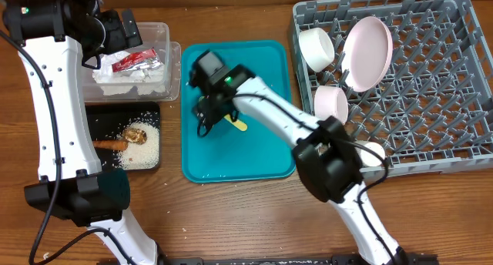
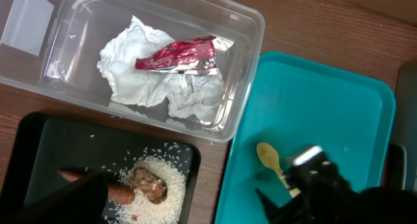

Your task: Sort waste into correct bins and load items into the dishwasher

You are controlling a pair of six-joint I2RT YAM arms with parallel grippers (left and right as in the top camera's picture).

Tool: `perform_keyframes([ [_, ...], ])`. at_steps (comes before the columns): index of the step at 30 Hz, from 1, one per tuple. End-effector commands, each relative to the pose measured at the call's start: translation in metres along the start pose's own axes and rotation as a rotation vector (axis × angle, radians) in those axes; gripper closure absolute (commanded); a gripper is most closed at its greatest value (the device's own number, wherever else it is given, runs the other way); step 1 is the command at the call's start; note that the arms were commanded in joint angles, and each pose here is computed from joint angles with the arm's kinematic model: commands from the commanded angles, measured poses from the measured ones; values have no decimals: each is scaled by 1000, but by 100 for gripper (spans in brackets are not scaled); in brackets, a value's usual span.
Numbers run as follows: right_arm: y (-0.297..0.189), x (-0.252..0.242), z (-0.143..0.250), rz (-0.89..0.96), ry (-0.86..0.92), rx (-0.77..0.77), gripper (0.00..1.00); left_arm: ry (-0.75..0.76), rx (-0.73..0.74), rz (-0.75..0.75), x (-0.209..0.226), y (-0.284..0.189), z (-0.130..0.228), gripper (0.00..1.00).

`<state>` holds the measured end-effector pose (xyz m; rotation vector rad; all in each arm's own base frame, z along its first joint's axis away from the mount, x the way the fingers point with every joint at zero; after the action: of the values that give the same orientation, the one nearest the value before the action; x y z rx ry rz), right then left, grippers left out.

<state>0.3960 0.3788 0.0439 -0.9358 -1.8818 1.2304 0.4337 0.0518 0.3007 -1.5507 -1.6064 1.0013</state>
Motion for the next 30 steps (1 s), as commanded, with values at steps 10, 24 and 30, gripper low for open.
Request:
perform_keyframes([
  [10,48,-30,18,101,16,76,73,-8,2,-6,3,1,0,0],
  [24,32,-32,84,150,361,365,92,-8,2,-6,3,1,0,0],
  [30,31,-29,86,140,433,378,96,-8,2,-6,3,1,0,0],
])
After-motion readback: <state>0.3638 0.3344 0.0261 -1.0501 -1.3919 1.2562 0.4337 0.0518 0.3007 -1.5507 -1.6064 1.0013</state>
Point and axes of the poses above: each gripper's point midway between its finger pads, its own y axis out along the fingers, its own x axis along the line the jaws close on, z = x × y, the point moved 2 cm from there along -y, back along the fingers, and after that the axes turned 15 degrees about y, right-handed, at the moved point
